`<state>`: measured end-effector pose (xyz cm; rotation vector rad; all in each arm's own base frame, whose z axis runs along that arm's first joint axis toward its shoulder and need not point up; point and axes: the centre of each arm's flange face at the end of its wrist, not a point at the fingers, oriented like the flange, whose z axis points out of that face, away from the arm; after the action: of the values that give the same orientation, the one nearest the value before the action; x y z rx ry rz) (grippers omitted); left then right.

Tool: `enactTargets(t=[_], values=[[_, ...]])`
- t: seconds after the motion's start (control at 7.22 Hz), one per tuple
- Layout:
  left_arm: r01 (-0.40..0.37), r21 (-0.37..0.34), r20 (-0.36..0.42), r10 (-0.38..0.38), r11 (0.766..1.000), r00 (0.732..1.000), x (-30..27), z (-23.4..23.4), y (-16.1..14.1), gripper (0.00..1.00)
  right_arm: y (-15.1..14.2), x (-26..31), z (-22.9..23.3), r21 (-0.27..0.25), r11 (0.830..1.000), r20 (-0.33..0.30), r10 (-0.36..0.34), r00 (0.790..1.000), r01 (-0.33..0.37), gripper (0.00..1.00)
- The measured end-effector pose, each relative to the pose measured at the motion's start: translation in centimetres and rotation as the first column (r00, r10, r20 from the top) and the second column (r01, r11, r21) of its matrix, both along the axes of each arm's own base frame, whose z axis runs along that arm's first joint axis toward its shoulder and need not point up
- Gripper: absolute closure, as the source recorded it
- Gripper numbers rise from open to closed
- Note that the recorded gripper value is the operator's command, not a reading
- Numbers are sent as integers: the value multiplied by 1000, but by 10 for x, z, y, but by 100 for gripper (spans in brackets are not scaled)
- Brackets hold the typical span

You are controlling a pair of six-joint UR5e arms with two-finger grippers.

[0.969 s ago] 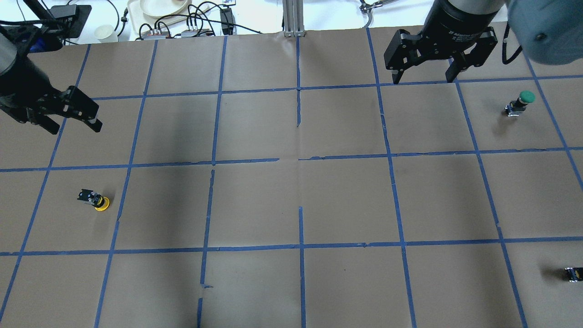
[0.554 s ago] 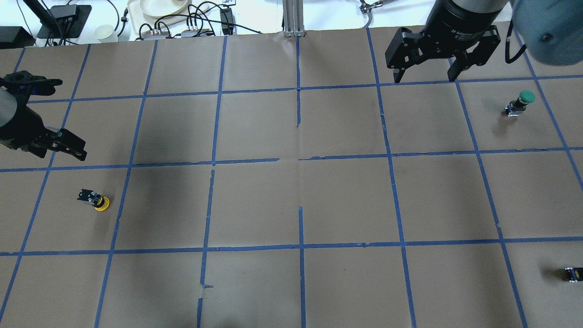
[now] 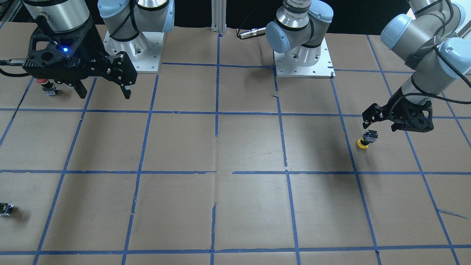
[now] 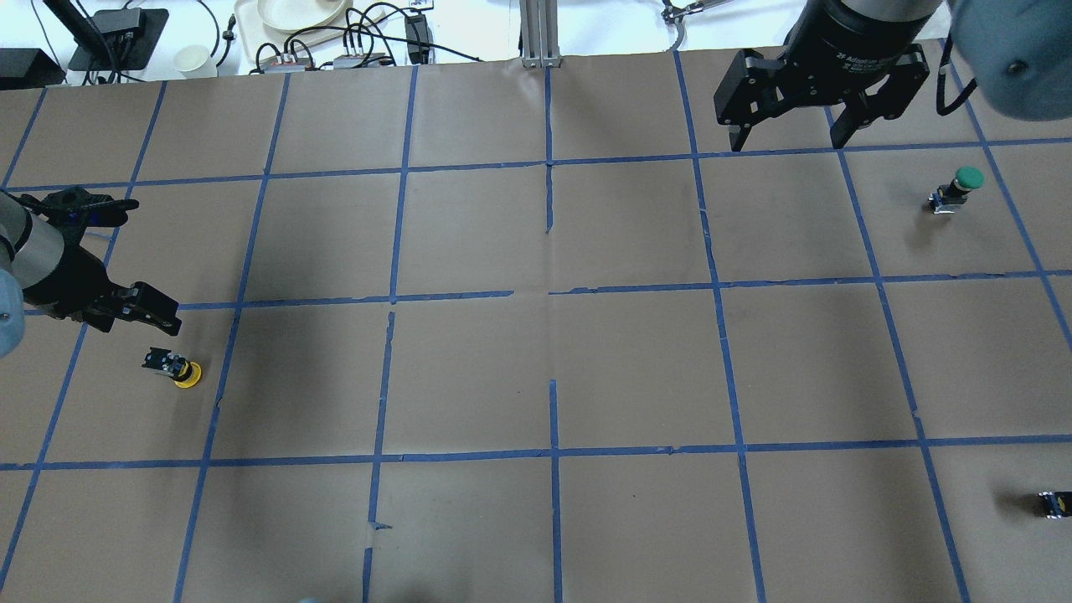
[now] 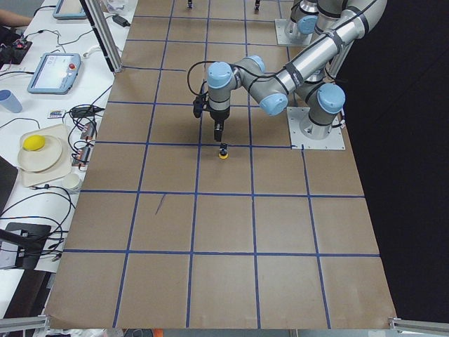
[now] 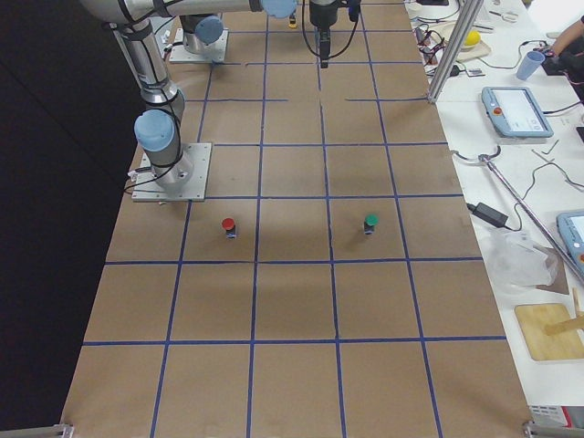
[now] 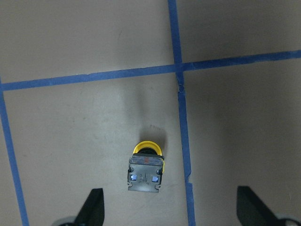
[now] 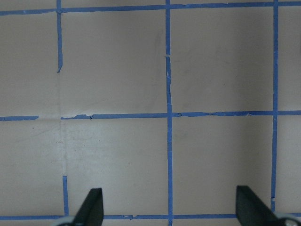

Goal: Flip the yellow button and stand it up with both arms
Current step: 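Close the left gripper on the yellow button block's body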

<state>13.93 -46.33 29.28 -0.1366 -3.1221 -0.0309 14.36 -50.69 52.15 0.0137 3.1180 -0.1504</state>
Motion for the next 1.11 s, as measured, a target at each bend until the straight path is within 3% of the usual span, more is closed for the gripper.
enactTargets(t=[0.42, 0.69, 0.97, 1.11], values=[[24, 4, -8, -24, 1000, 1000, 25, -36, -8, 0, 1, 1, 1, -2, 1000, 1, 2, 1000, -2, 0], [25, 23, -21, -24, 999, 999, 23, -53, 3, 2, 2, 1, 1, 1, 1000, 0, 2, 1000, -2, 0], [36, 5, -3, -36, 999, 999, 20, -66, 8, 8, 1, 0, 0, -1, 1000, 4, 2, 1000, -2, 0], [40, 4, -1, -40, 999, 999, 17, -73, 13, 17, 0, 0, 0, -1, 1000, 4, 1, 1000, -1, 0]])
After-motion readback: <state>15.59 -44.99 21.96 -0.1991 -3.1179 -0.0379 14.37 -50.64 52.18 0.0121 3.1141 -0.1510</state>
